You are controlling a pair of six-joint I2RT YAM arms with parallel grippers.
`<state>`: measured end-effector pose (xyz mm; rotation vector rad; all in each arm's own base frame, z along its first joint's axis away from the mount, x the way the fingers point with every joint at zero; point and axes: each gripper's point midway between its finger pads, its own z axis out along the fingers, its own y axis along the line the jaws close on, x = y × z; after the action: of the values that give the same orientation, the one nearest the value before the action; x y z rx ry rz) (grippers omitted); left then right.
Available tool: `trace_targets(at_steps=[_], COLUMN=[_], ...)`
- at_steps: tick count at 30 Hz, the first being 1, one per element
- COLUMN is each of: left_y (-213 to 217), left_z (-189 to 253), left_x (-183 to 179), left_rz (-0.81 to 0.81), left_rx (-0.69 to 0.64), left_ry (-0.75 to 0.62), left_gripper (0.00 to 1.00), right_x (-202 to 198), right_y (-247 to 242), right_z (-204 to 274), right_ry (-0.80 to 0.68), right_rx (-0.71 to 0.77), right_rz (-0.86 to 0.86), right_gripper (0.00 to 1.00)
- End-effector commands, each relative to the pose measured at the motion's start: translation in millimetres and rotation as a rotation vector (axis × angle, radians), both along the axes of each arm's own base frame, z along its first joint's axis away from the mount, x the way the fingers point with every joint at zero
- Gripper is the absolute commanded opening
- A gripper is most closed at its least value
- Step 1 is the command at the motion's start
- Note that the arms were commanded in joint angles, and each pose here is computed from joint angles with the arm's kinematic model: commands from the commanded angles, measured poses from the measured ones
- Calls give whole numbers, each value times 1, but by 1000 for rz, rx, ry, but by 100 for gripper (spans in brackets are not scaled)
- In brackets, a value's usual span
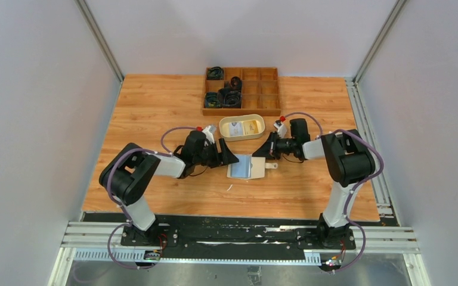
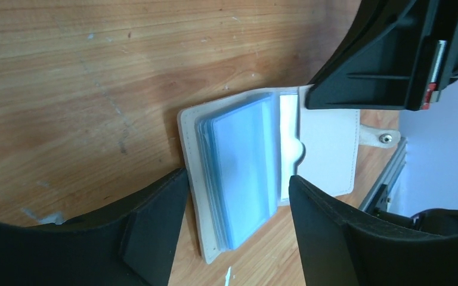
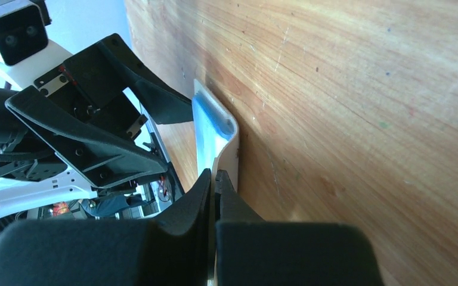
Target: Take the credit cards out of the card holder
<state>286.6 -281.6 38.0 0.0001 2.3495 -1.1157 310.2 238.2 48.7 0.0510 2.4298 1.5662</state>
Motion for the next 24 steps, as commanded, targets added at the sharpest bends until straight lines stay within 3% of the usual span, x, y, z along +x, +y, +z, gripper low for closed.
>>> trace_targets(at_steps=[1, 8, 12, 18, 24], left_y=[-1, -3, 1, -2, 7], left_z=[-25, -14, -13, -8, -9], left_x=[-21, -29, -32, -34, -36], left_rz=[-6, 6, 34, 56, 104], left_rx=[-55, -139, -174, -278, -301], left_ry=[116, 109, 97, 96, 81], left_gripper=[73, 67, 54, 53, 54], right_x=[-8, -9, -10, -10, -12], right_y=[10, 11, 12, 14, 16], right_z=[-3, -6, -5, -5, -5], right_ry=[20, 28, 27, 26, 26], right_rx=[51, 81, 83, 86, 87], right_rz=[29, 19, 24, 28, 33], right_gripper=[0, 0, 0, 0, 0])
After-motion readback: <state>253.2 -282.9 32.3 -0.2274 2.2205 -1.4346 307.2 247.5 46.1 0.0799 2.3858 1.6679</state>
